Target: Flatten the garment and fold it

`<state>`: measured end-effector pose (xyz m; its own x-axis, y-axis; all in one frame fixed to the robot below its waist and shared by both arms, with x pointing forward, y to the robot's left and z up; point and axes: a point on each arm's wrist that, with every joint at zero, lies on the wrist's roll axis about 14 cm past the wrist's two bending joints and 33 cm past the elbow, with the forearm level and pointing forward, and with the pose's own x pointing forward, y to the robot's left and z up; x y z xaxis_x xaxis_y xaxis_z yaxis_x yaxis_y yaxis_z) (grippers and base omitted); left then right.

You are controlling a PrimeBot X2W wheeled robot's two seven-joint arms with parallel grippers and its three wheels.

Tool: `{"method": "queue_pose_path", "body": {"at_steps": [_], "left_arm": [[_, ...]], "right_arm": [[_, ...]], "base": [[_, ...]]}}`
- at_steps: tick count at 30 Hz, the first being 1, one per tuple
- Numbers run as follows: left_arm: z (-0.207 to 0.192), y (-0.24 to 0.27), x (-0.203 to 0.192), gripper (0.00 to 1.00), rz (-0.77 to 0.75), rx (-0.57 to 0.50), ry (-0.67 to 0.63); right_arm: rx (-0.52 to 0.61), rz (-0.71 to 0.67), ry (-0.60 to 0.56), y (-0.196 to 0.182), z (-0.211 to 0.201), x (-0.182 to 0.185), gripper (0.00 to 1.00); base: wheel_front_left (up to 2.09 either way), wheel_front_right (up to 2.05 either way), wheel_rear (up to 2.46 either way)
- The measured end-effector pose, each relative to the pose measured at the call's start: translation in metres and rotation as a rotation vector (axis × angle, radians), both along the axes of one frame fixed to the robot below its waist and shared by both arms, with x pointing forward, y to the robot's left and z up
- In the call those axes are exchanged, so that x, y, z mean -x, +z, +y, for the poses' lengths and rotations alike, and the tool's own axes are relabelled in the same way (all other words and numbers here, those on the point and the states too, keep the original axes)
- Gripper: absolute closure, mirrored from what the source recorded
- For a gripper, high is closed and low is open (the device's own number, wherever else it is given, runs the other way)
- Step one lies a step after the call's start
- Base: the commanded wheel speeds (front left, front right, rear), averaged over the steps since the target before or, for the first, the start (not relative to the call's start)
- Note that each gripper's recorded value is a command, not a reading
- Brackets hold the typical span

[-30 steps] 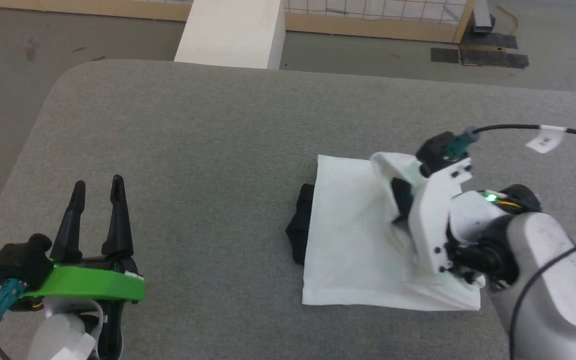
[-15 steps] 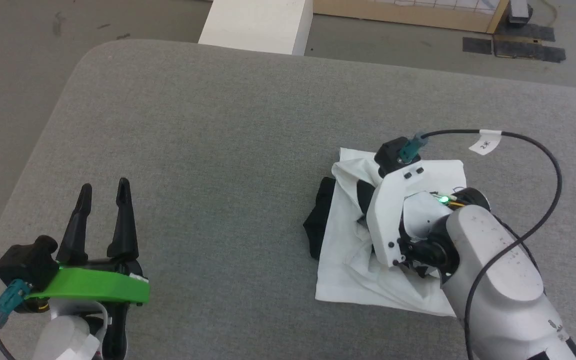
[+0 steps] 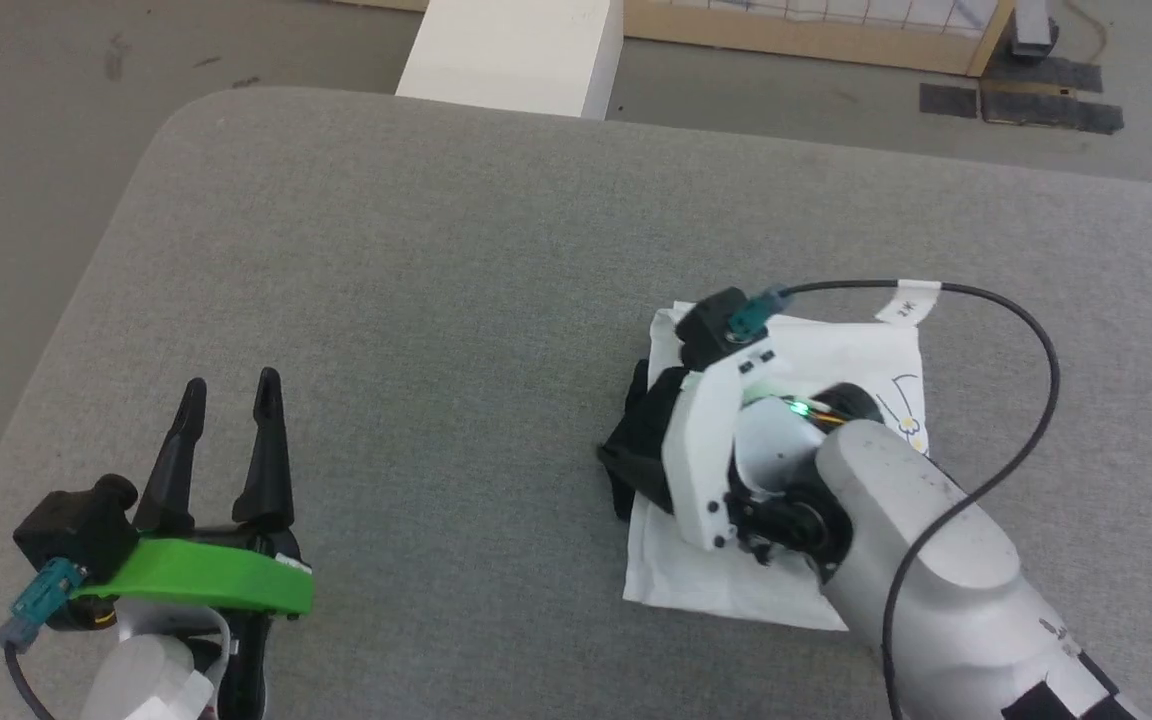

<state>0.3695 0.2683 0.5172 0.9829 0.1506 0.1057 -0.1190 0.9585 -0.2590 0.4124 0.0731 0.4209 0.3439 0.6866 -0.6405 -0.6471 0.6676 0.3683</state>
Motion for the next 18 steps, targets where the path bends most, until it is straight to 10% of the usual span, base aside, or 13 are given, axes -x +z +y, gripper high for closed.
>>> {"method": "queue_pose_path", "body": {"at_steps": [18], "left_arm": [[-0.034, 0.014, -0.011, 0.0, -0.051, 0.006, -0.111]], "right_arm": [[-0.126, -0.264, -0.168, 0.1, -0.052, -0.022, 0.0]], "base": [[0.0, 0.0, 0.0]]}}
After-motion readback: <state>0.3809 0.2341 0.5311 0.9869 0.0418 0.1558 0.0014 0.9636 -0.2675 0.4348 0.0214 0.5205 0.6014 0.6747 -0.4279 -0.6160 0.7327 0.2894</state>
